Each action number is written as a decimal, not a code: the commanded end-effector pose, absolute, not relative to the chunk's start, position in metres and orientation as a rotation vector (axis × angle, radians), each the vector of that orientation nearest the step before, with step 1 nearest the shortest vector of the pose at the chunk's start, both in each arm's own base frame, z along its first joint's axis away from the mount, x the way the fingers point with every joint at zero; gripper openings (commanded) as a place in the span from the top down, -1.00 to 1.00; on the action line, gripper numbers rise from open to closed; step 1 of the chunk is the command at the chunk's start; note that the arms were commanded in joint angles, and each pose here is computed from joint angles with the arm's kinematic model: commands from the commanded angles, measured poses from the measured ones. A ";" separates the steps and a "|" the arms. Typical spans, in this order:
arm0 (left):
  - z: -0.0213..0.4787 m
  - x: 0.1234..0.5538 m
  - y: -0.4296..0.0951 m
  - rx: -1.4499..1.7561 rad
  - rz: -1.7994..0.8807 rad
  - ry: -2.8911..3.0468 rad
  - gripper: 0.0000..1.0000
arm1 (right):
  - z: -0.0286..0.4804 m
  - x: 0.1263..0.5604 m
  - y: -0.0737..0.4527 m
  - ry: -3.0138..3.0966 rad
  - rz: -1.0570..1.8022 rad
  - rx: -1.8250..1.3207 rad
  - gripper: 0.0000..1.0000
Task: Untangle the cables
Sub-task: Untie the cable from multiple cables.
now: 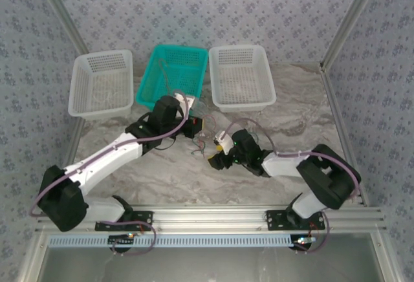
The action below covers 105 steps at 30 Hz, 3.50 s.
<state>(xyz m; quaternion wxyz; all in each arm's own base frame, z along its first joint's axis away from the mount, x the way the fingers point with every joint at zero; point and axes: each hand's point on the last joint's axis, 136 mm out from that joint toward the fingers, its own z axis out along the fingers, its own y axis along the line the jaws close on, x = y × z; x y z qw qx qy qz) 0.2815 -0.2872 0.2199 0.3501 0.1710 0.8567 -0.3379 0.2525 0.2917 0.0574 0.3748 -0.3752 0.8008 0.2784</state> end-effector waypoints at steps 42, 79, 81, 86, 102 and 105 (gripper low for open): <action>0.337 0.243 -0.270 0.499 -1.162 1.896 1.00 | 0.135 0.254 0.358 1.452 0.775 -1.205 0.20; 0.430 0.234 -0.099 -0.056 -0.659 1.628 1.00 | 0.065 0.273 0.303 1.798 0.631 -1.076 0.69; 0.426 0.236 -0.101 -0.047 -0.654 1.646 1.00 | 0.065 0.274 0.303 1.800 0.629 -1.076 0.69; 0.457 0.229 -0.076 -0.049 -0.507 1.603 1.00 | 0.062 0.274 0.296 1.816 0.605 -1.062 0.75; 0.501 0.218 -0.068 -0.029 -0.479 1.498 1.00 | 0.057 0.274 0.285 1.859 0.581 -1.033 0.77; 0.515 0.203 -0.044 -0.087 -0.390 1.437 1.00 | 0.055 0.271 0.280 1.871 0.572 -1.024 0.75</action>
